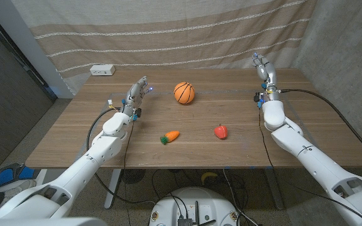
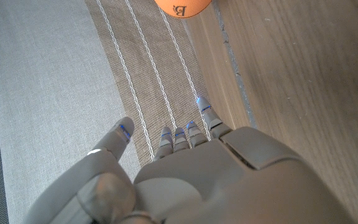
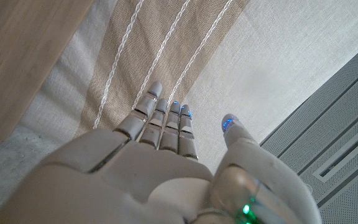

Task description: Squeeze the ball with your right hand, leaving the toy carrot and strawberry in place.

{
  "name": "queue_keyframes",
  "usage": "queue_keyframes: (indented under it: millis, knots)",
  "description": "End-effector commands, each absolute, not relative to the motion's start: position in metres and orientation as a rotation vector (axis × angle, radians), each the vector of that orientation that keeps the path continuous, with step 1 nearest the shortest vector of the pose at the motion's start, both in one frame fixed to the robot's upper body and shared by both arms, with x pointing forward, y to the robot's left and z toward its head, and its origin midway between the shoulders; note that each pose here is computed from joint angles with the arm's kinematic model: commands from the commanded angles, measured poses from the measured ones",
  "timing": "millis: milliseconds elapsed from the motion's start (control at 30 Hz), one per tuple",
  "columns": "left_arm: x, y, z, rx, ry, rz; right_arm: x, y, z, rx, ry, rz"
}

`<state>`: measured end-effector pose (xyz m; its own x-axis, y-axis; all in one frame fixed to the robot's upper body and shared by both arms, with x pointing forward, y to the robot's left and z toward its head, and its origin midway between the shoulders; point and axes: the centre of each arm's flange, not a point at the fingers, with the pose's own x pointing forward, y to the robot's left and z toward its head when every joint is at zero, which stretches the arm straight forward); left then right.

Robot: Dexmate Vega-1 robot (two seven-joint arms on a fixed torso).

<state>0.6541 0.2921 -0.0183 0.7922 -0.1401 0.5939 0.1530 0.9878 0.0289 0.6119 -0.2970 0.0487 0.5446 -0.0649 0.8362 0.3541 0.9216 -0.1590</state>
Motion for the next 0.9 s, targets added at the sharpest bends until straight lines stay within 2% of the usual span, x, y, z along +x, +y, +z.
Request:
queue_keyframes:
  millis: [33, 900]
  knots:
    - [0.654, 0.292, -0.021, -0.024, -0.637, -0.158, 0.601, -0.288, 0.056, -0.466, -1.003, -0.337]
    - [0.653, 0.290, -0.020, -0.013, -0.634, -0.156, 0.589, -0.262, 0.067, -0.698, -1.062, -0.421]
